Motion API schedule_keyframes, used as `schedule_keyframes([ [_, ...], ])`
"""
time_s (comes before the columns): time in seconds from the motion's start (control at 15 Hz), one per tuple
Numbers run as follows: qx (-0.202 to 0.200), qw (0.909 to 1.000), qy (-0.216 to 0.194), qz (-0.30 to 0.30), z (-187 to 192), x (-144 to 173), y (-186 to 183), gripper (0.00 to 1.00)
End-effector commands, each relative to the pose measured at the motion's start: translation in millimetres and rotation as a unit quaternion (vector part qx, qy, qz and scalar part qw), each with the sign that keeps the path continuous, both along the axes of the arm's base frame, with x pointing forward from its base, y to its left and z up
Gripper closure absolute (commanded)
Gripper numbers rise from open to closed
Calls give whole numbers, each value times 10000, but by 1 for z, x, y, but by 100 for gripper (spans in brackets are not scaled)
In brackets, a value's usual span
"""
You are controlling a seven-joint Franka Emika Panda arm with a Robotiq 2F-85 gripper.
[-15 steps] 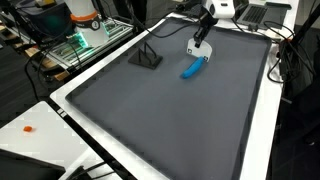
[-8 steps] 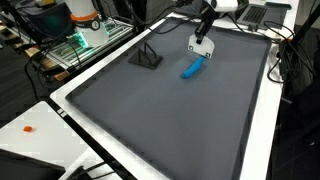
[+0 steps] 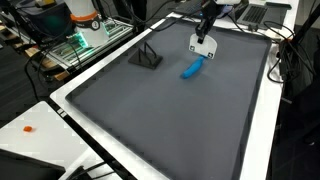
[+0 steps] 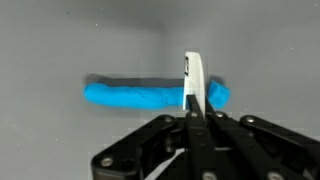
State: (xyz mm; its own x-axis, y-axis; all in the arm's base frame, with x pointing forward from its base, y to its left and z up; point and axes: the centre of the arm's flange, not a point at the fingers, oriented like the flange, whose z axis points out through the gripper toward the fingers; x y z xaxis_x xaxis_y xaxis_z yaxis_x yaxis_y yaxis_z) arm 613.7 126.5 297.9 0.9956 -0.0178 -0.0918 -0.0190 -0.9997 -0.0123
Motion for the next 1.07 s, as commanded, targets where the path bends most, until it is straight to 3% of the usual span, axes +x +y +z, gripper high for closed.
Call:
schedule_keyframes([
  [0.0, -84, 9999, -3, 67, -12, -2, -2, 99],
  [1.0, -339, 9989, 23, 318, -51, -2, 3, 99],
])
